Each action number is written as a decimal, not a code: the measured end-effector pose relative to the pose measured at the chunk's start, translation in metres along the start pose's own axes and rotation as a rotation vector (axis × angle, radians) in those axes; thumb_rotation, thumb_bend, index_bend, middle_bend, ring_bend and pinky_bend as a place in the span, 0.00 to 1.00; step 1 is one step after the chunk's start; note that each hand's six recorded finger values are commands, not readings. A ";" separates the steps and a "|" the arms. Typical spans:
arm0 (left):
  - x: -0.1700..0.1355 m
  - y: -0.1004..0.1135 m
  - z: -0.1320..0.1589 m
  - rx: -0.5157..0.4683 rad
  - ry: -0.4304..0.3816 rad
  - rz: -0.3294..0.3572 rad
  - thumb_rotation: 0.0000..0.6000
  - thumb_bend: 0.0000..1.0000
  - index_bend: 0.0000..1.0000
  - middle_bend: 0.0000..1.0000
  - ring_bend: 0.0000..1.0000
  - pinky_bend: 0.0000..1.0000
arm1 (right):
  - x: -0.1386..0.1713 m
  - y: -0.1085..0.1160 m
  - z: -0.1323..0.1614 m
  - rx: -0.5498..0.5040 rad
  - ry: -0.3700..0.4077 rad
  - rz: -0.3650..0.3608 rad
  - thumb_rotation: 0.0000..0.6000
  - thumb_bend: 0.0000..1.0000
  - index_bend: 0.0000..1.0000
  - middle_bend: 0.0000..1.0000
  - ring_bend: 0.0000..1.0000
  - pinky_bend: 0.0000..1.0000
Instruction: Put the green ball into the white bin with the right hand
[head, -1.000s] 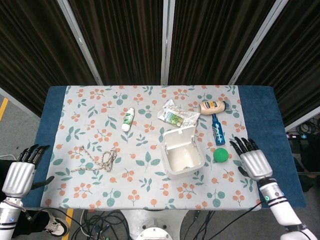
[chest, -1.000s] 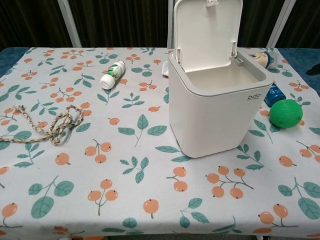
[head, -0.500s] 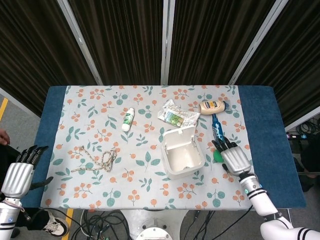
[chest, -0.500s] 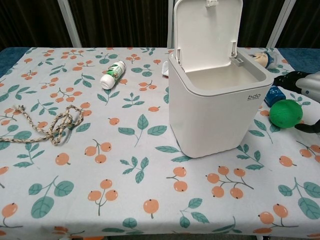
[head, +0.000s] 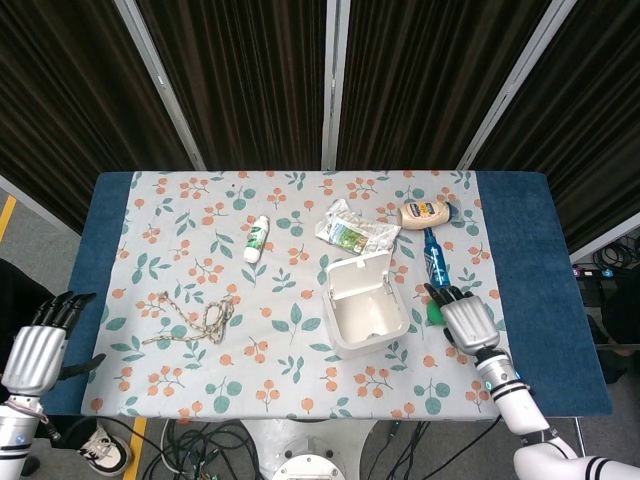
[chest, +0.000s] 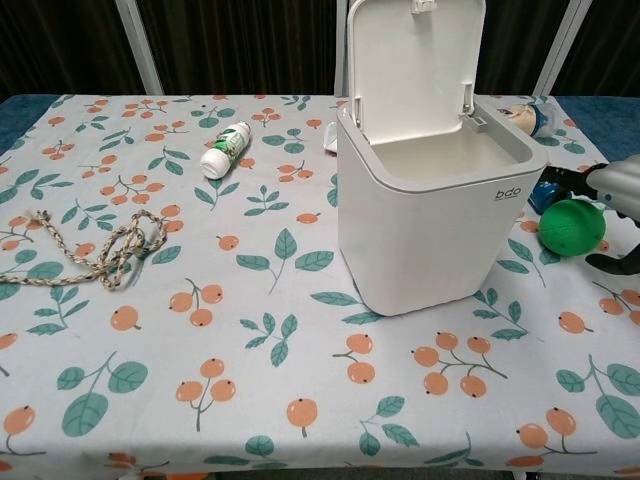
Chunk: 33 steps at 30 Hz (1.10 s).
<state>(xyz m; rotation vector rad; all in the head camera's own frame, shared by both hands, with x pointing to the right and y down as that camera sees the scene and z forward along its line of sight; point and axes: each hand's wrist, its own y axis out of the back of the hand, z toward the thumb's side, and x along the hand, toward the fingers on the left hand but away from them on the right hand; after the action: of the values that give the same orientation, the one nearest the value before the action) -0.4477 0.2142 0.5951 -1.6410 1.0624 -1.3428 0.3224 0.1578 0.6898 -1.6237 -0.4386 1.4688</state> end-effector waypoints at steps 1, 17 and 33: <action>0.000 0.000 0.000 0.000 0.001 -0.001 1.00 0.03 0.15 0.17 0.10 0.17 | 0.000 0.000 0.000 0.000 0.001 -0.001 1.00 0.27 0.17 0.28 0.26 0.49; -0.002 -0.001 -0.002 -0.002 0.009 -0.007 1.00 0.03 0.15 0.17 0.10 0.17 | 0.002 -0.002 0.003 0.007 0.006 -0.011 1.00 0.33 0.49 0.45 0.42 0.60; -0.001 0.003 -0.002 0.001 0.009 0.005 1.00 0.03 0.16 0.17 0.10 0.17 | 0.035 0.077 -0.011 -0.073 0.037 -0.263 1.00 0.35 0.57 0.50 0.47 0.65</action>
<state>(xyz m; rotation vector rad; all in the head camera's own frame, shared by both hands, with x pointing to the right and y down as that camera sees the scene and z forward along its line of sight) -0.4500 0.2142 0.5923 -1.6324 1.0699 -1.3484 0.3184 0.1376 0.6066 -1.5804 -0.6644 1.2366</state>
